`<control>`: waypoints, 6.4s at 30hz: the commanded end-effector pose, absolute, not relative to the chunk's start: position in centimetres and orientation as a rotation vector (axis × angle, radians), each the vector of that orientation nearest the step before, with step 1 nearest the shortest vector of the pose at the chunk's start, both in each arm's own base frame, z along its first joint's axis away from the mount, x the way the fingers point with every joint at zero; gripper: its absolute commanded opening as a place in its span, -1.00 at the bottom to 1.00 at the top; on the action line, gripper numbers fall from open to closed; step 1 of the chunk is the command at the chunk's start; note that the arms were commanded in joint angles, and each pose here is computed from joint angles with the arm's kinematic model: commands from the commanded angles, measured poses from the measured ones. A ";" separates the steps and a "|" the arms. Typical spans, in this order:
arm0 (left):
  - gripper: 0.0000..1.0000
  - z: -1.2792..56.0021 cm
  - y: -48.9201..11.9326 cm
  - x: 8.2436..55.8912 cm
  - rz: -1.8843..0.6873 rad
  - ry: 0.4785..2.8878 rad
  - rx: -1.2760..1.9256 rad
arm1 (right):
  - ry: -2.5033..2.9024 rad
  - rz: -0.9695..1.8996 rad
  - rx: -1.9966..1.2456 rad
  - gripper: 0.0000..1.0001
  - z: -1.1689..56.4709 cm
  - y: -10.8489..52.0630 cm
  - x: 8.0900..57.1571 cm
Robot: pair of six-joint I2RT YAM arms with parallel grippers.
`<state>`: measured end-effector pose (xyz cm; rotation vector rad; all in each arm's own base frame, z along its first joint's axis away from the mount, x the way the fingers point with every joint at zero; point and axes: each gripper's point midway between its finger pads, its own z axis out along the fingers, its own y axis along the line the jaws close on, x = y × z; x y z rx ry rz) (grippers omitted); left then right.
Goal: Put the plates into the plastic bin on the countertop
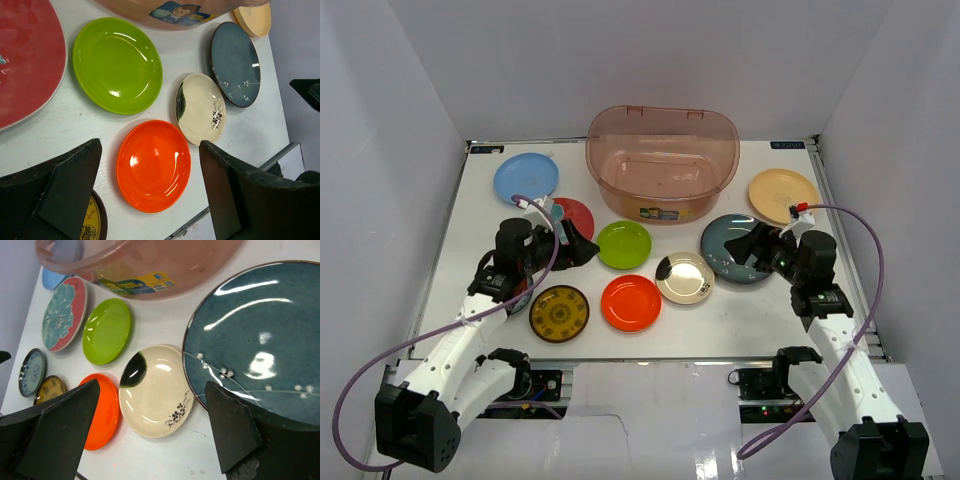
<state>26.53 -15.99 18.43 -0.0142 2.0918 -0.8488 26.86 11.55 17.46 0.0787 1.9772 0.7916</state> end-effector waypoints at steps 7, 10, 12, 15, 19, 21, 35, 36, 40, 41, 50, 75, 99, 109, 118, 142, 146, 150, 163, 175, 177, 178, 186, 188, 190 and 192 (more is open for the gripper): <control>0.80 19.1 -14.4 27.3 -0.768 2.067 -0.142 | 2.006 0.478 0.442 0.68 13.3 5.7 26.7; 0.80 19.1 -13.7 27.2 -0.733 2.061 -0.164 | 1.951 0.330 0.538 0.65 13.2 2.9 27.1; 0.79 19.0 -12.9 27.2 -0.685 2.051 -0.185 | 1.965 0.253 0.585 0.65 12.3 1.5 27.3; 0.80 19.3 -12.2 27.2 -0.634 2.043 -0.169 | 2.014 0.247 0.675 0.65 10.2 0.1 27.5; 0.80 20.6 -10.7 27.3 -0.521 2.009 -0.142 | 2.018 0.471 0.676 0.60 8.6 2.3 28.3; 0.79 20.5 -10.3 27.3 -0.498 2.007 -0.147 | 2.026 0.574 0.713 0.51 7.2 3.5 28.5; 0.79 19.2 -10.7 27.6 -0.511 2.046 -0.147 | 1.910 0.713 1.010 -0.84 2.4 3.8 27.4; 0.78 19.1 -10.8 27.6 -0.515 2.048 -0.148 | 1.892 0.694 1.006 -0.84 2.4 3.5 27.1; 0.78 19.3 -11.4 27.8 -0.558 2.045 -0.158 | 1.776 0.627 0.882 -0.84 7.8 2.2 27.7; 0.79 19.3 -11.5 27.9 -0.567 2.048 -0.160 | 1.747 0.608 0.852 -0.84 9.3 1.9 28.0; 0.76 21.6 -13.1 29.4 -0.672 2.012 -0.184 | 1.397 0.631 0.498 -0.85 33.0 2.5 28.3; 0.67 14.8 1.6 38.7 -0.361 2.093 -0.740 | 1.829 0.968 -0.052 -0.84 32.5 22.5 53.9; 0.20 2.5 1.4 40.6 -0.679 2.349 -0.601 | 1.893 0.925 -0.149 0.91 28.4 24.2 52.6; -1.00 2.7 1.0 40.2 -0.716 2.332 -0.626 | 1.781 1.089 -0.228 0.89 28.7 24.0 40.3; -1.00 11.7 -1.2 39.9 -0.871 2.082 -0.554 | 1.918 1.008 -0.198 0.92 20.5 20.6 32.1; -1.00 34.2 -2.3 34.7 -0.930 1.539 -0.442 | 1.896 0.808 0.046 0.79 20.4 13.8 28.8; -1.00 38.0 -2.4 34.0 -0.928 1.468 -0.406 | 1.898 0.796 0.062 0.41 20.5 13.0 28.9; -1.00 41.8 -5.2 34.5 -1.042 1.427 -0.306 | 1.898 0.782 0.087 -0.41 20.2 12.5 29.1; -1.00 40.3 -20.9 49.2 -1.095 1.630 -0.087 | 1.919 0.746 0.129 -0.65 19.9 12.0 30.3; -1.00 29.9 -27.2 57.4 -0.976 1.852 -0.028 | 1.929 0.658 0.193 -0.49 19.2 10.4 31.4; -1.00 28.1 -27.8 58.0 -0.976 1.882 -0.024 | 1.927 0.616 0.227 -0.45 19.0 9.6 32.0; -1.00 27.6 -28.1 58.1 -0.976 1.890 -0.016 | 1.941 0.594 0.261 -0.39 18.4 8.8 32.5; -0.28 23.9 -29.0 57.9 -0.941 1.954 0.037 | 1.948 0.405 0.559 0.07 14.8 1.4 36.4; 0.26 23.6 -29.0 57.6 -0.937 1.964 0.038 | 1.949 0.312 0.668 0.47 13.3 -1.5 37.1; 0.50 24.6 -28.6 57.4 -0.921 1.950 0.044 | 1.940 0.232 0.765 0.63 12.0 -4.3 37.6; 0.75 25.9 -27.9 57.2 -0.880 1.929 0.051 | 1.922 0.215 0.850 0.70 11.2 -6.3 38.1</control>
